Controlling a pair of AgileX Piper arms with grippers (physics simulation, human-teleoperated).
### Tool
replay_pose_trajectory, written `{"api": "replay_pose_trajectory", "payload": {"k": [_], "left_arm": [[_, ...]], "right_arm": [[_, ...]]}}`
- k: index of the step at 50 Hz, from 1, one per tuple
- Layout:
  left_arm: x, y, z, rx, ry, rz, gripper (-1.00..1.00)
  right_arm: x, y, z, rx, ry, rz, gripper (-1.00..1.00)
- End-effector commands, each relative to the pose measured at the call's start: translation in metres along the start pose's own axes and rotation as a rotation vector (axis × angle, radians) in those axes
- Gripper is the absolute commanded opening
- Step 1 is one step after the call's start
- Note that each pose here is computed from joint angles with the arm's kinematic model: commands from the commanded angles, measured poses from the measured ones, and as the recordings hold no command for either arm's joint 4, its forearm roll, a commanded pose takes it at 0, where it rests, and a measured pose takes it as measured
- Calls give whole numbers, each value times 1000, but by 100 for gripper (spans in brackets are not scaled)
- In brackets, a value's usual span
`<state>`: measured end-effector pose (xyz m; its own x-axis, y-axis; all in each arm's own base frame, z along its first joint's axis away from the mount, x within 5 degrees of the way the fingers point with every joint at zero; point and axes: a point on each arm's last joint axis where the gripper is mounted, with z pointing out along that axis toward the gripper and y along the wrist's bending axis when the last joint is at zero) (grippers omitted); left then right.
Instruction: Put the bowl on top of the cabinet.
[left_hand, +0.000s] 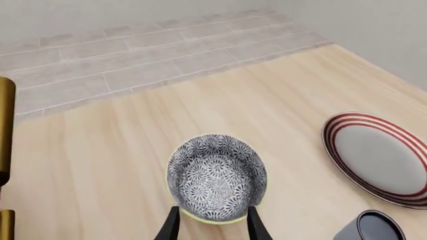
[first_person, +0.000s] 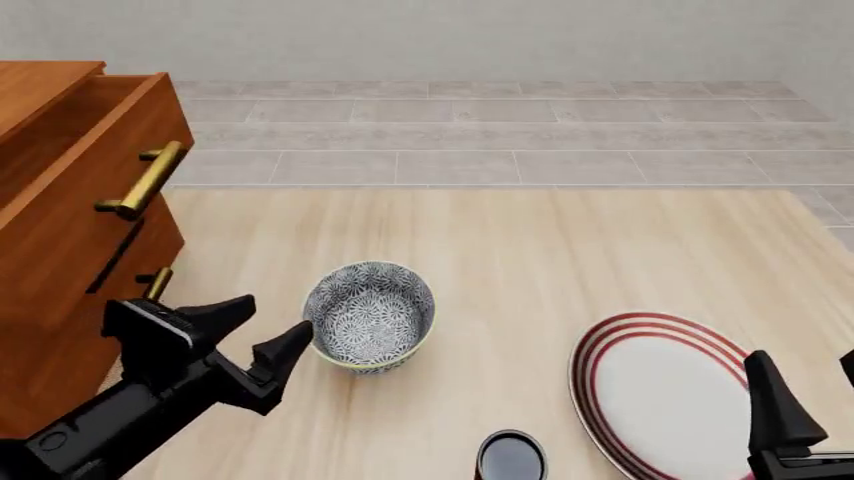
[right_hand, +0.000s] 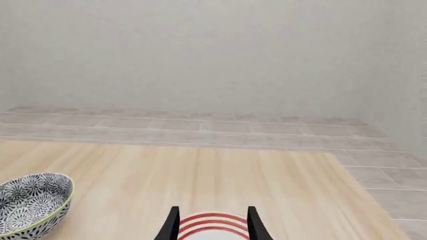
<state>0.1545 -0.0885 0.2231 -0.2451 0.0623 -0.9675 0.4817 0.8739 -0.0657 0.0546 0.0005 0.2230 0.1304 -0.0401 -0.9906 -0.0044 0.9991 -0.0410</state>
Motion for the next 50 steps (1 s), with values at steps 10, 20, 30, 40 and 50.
{"api": "replay_pose_trajectory", "payload": {"k": [10,20,30,40,50], "left_arm": [[-1,8,12,-46,49,-18,100],[2,10,18,-53,62,-53,100],[5,17,21,-86,65,-87,100],[8,23,28,-115,69,-93,100],[12,24,36,-114,77,-103,100]], "right_arm": [[-1,0,0,2,-3,-4,100],[-1,0,0,3,-3,-5,100],[-1,0,0,3,-3,-6,100],[-1,0,0,3,-3,-5,100],[-1,0,0,4,-2,-5,100]]}}
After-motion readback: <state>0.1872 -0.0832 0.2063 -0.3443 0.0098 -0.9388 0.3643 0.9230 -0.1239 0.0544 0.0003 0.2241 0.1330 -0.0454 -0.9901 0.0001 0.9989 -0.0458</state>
